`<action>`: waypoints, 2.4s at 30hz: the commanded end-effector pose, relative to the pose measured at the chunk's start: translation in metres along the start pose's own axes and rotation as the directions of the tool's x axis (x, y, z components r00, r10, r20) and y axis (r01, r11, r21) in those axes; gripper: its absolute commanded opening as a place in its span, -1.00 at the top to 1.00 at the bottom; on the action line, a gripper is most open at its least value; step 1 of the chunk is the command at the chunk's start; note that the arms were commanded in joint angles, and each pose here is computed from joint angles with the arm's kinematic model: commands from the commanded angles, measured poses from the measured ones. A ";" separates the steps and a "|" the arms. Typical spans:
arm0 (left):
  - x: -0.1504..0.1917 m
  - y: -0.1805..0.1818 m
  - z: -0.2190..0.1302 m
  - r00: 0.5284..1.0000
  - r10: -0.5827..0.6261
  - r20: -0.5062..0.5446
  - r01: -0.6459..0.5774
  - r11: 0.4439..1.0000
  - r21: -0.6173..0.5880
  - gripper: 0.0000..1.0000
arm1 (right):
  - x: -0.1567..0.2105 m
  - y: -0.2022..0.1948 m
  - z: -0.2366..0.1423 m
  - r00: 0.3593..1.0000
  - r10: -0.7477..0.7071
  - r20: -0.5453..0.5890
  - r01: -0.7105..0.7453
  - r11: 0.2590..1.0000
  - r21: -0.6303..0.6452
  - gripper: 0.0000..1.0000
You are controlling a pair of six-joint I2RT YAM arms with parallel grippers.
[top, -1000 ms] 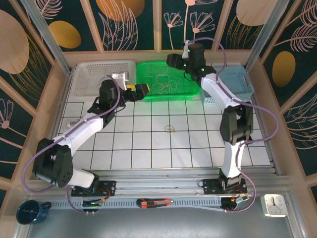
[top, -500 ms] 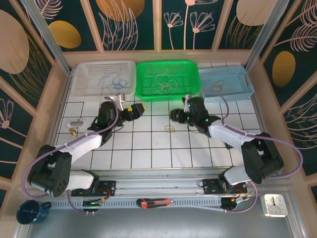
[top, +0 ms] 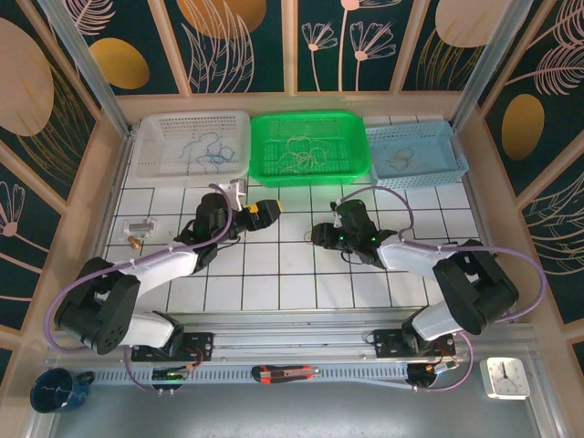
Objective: Untangle the cables
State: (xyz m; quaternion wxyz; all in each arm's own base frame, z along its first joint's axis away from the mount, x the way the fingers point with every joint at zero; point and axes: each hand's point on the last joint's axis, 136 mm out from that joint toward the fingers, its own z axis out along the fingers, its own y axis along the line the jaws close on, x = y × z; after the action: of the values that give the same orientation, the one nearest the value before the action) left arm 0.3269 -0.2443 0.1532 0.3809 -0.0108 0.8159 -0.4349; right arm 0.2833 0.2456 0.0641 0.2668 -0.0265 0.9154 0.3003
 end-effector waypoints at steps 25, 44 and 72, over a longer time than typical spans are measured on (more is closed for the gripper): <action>-0.011 -0.028 0.005 0.999 0.007 0.049 -0.012 0.993 0.115 -0.98 | -0.065 0.065 -0.062 0.980 -0.044 0.194 0.080 0.980 -0.183 1.00; -0.017 -0.088 0.008 0.994 -0.085 0.067 0.056 0.935 0.350 -0.42 | -0.087 0.099 -0.096 0.965 -0.020 0.263 0.101 0.949 -0.298 1.00; -0.002 -0.094 0.005 0.986 0.121 0.118 -0.157 0.916 0.369 -0.30 | -0.132 0.112 -0.153 0.961 0.138 0.239 0.020 0.829 -0.558 1.00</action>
State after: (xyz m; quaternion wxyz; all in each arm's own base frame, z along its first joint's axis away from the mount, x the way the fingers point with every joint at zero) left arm 0.3114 -0.2980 0.2039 0.4181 0.0491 0.7288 -0.5401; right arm 0.3112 0.2222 0.2543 0.3705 -0.0007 0.7830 0.4997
